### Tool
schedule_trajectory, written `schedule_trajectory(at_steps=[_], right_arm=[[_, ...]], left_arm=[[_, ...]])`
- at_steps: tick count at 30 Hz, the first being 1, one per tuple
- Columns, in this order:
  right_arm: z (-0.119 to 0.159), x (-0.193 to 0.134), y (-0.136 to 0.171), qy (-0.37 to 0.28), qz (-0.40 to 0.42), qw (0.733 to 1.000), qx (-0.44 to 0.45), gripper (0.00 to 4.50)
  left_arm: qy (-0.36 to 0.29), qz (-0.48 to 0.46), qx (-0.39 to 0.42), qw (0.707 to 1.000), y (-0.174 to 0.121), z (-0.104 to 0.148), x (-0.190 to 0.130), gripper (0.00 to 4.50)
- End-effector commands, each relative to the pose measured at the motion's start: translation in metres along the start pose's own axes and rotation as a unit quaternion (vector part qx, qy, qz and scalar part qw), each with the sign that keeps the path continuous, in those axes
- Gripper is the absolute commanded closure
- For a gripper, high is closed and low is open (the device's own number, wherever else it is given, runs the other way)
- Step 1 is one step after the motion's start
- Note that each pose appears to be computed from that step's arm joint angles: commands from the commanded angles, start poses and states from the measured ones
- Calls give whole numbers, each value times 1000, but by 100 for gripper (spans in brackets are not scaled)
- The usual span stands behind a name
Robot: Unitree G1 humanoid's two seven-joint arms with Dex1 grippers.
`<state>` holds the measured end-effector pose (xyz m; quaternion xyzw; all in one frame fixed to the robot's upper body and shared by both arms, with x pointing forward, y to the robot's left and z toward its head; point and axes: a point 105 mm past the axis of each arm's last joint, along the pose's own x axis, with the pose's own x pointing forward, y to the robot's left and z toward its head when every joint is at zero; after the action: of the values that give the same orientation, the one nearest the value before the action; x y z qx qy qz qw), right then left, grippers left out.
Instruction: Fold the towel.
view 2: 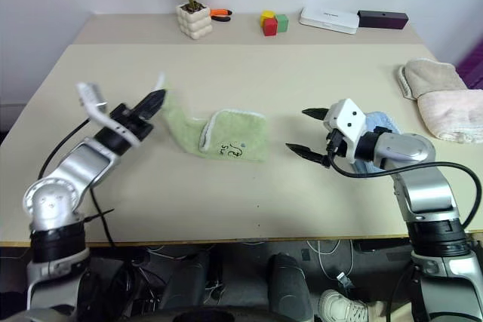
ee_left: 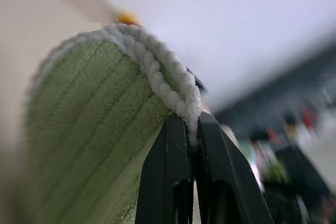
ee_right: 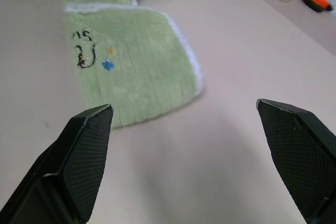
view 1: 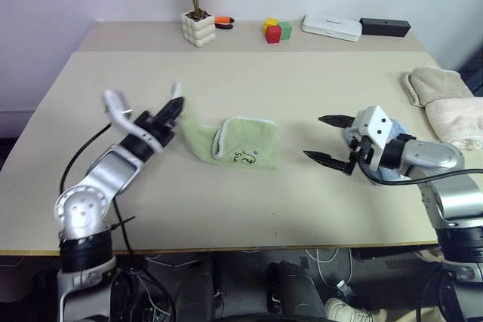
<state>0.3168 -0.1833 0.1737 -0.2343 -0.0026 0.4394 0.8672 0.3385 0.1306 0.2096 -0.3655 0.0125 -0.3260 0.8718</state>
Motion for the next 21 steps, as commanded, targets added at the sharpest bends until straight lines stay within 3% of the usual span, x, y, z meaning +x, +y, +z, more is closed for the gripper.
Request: schedule_trajectory(at_steps=[1,9,16,19,21], right_arm=[[15,-2,-6,-24,-17,999,-24,0],[20,-21,-18,-9,-57,997,-44,0],[25,-33,-16,-5,-83,996,-45,0],[24,-34,-15,-3,-90,995,-44,0],[24,-33,-14,-3,-91,995,-44,0]], left_arm=[[76,-83,65,992,-22,-31,34,445],[210,-169,137,953,-35,-117,77,445],[280,-184,153,930,-24,-150,73,445],[297,-197,154,922,-24,-156,68,352],[294,-199,150,923,-25,-154,68,253]])
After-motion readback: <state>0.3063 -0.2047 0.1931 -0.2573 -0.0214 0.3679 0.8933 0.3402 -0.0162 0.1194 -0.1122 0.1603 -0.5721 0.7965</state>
